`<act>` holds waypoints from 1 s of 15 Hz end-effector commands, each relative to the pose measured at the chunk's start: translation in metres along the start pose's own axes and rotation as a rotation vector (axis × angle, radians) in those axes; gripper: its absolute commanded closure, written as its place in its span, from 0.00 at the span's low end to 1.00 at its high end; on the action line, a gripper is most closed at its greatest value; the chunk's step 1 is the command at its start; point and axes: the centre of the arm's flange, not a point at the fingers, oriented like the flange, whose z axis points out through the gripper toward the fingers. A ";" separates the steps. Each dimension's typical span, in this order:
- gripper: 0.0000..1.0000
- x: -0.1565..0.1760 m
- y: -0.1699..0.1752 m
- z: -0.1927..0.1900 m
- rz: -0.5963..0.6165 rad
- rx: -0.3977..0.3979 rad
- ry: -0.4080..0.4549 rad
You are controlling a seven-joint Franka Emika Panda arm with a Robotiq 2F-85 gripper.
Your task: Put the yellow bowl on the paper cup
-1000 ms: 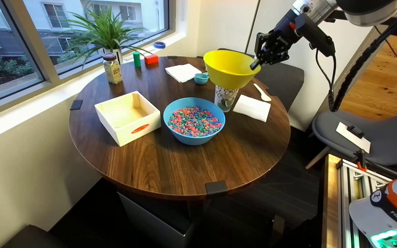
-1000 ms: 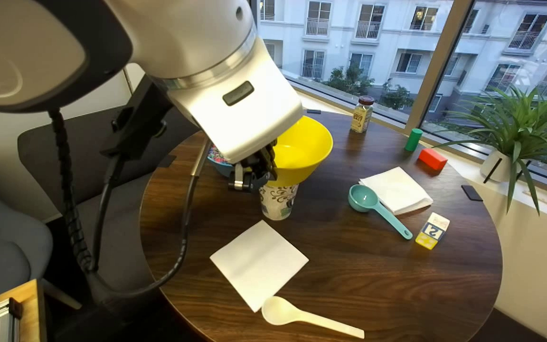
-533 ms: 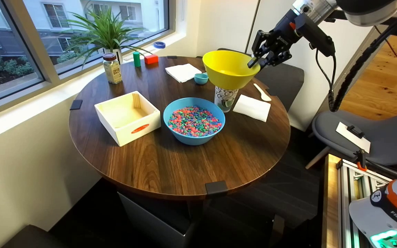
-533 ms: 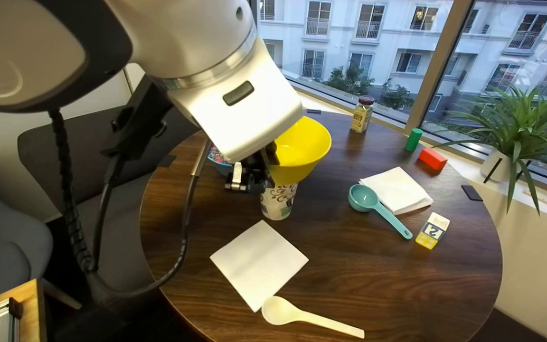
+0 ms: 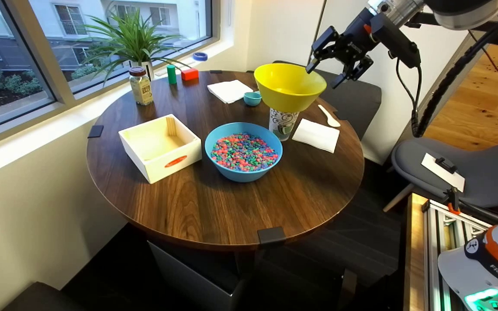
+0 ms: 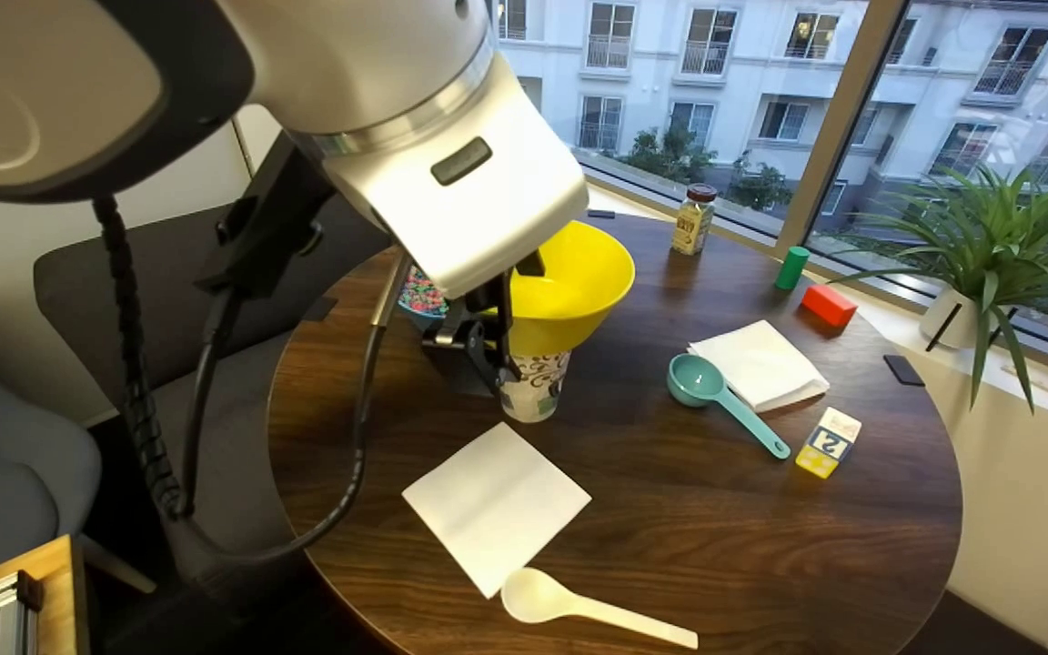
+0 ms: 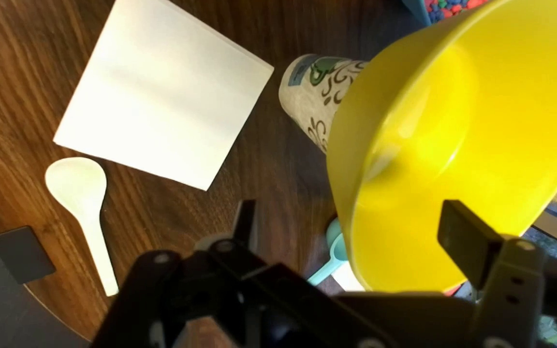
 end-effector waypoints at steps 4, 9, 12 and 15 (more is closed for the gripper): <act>0.00 -0.003 -0.022 -0.050 -0.036 -0.008 0.065; 0.00 -0.014 -0.036 -0.085 -0.063 -0.024 0.074; 0.00 -0.009 -0.036 -0.081 -0.074 -0.001 0.079; 0.00 -0.010 -0.036 -0.083 -0.075 0.000 0.081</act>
